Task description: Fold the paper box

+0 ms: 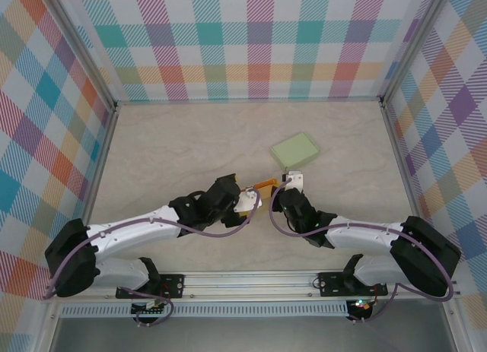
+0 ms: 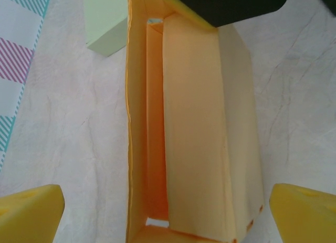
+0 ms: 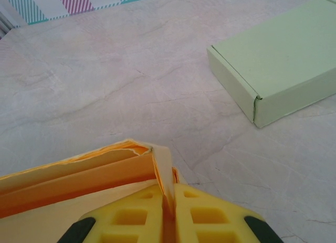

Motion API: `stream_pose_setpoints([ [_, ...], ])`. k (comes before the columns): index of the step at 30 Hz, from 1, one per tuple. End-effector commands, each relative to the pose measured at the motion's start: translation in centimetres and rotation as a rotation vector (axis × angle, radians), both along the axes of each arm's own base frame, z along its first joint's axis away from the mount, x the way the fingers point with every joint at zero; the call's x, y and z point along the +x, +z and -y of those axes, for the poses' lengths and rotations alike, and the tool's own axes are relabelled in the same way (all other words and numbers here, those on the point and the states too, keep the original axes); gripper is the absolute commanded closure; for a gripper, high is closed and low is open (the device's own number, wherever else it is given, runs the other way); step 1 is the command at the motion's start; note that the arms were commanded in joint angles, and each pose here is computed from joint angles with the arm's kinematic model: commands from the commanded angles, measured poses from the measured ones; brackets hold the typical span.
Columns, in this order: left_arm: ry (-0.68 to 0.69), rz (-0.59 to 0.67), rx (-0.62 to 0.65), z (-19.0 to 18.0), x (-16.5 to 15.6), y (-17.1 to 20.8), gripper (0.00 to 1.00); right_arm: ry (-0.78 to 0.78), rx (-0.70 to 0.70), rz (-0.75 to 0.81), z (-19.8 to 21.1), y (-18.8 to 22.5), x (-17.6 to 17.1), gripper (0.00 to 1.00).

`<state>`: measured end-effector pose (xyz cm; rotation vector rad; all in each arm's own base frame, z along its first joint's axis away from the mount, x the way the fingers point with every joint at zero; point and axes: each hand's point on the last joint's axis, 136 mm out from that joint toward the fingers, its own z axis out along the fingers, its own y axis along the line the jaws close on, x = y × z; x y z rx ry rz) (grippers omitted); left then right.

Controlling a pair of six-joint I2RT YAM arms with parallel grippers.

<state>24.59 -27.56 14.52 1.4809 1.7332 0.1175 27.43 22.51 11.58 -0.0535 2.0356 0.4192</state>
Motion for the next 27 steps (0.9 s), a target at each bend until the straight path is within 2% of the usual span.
stream_pose_setpoints([
  [1, 0.0, 0.049, -0.015, 1.0, 1.5, 1.3, 0.0, 0.071, -0.131, -0.145, 0.7, -4.7, -2.4, 0.87],
  [5, -0.006, 0.014, 0.017, 1.4, 1.7, 0.1, 0.0, 0.071, -0.131, -0.145, 0.7, -4.6, -2.3, 0.87],
  [8, 0.009, 0.012, 0.027, 1.5, 2.0, -0.4, 0.05, 0.072, -0.13, -0.143, 0.6, -4.6, -2.3, 0.87],
  [13, 0.021, 0.006, 0.048, 1.6, 2.3, -1.0, 0.23, 0.074, -0.133, -0.145, 0.6, -4.5, -2.3, 0.87],
  [17, 0.041, 0.01, 0.058, 1.4, 2.6, -1.2, 0.52, 0.075, -0.134, -0.15, 0.7, -4.6, -2.4, 0.87],
  [21, 0.065, 0.012, 0.067, 1.1, 2.8, -1.6, 0.55, 0.082, -0.128, -0.157, 0.5, -4.5, -2.5, 0.86],
  [25, 0.068, -0.003, 0.086, 0.9, 2.7, -2.4, 0.72, 0.093, -0.126, -0.169, 0.2, -4.4, -2.6, 0.85],
  [27, 0.069, -0.009, 0.096, 0.9, 2.7, -2.8, 0.73, 0.107, -0.12, -0.181, -0.1, -4.2, -2.8, 0.83],
])
